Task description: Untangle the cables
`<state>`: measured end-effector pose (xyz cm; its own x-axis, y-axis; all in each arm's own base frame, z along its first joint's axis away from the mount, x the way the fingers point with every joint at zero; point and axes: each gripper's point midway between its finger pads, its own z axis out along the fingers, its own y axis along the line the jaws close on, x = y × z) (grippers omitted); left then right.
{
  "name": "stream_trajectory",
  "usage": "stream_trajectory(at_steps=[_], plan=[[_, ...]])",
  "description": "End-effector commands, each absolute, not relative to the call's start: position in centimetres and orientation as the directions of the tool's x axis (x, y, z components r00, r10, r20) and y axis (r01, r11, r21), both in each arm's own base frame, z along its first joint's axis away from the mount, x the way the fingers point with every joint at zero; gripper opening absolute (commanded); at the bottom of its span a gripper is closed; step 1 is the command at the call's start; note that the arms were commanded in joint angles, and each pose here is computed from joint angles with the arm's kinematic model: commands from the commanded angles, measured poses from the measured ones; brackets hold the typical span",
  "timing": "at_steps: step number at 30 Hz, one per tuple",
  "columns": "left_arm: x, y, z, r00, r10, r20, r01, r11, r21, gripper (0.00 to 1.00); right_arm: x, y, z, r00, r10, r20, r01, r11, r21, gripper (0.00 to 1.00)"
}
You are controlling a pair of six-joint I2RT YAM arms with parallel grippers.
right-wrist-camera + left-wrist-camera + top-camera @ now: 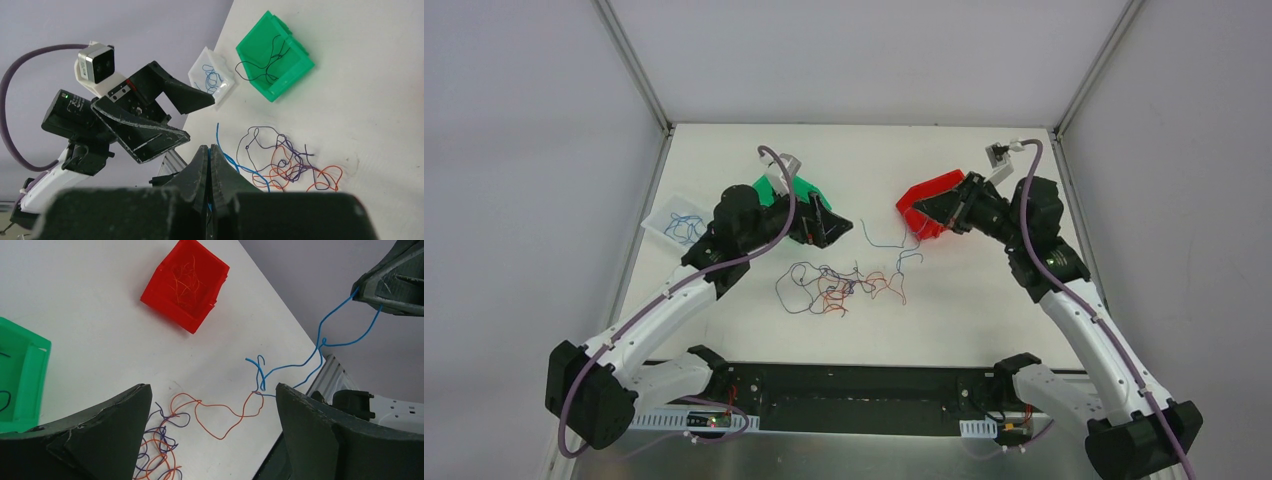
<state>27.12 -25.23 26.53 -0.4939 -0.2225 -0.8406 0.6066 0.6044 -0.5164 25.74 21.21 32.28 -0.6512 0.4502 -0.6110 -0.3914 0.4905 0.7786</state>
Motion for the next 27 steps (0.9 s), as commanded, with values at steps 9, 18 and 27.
stream_trajectory(at_steps=[9,18,27], plan=[[27.6,-28.2,31.5,-0.449,-0.257,-0.856,0.717,0.468,-0.517,0.99,23.7,24.0,33.2,-0.696,0.33,-0.637,-0.487,0.434,0.758,0.0],[27.8,-30.3,31.9,-0.495,-0.236,-0.836,0.746,0.378,-0.548,0.94,23.9,25.4,32.4,-0.724,0.289,-0.626,-0.487,0.428,0.761,0.0],[23.9,-34.5,30.5,-0.505,-0.099,-0.857,0.835,0.196,-0.515,0.85,25.1,25.8,33.2,-0.704,0.333,-0.627,-0.479,0.429,0.766,0.0]])
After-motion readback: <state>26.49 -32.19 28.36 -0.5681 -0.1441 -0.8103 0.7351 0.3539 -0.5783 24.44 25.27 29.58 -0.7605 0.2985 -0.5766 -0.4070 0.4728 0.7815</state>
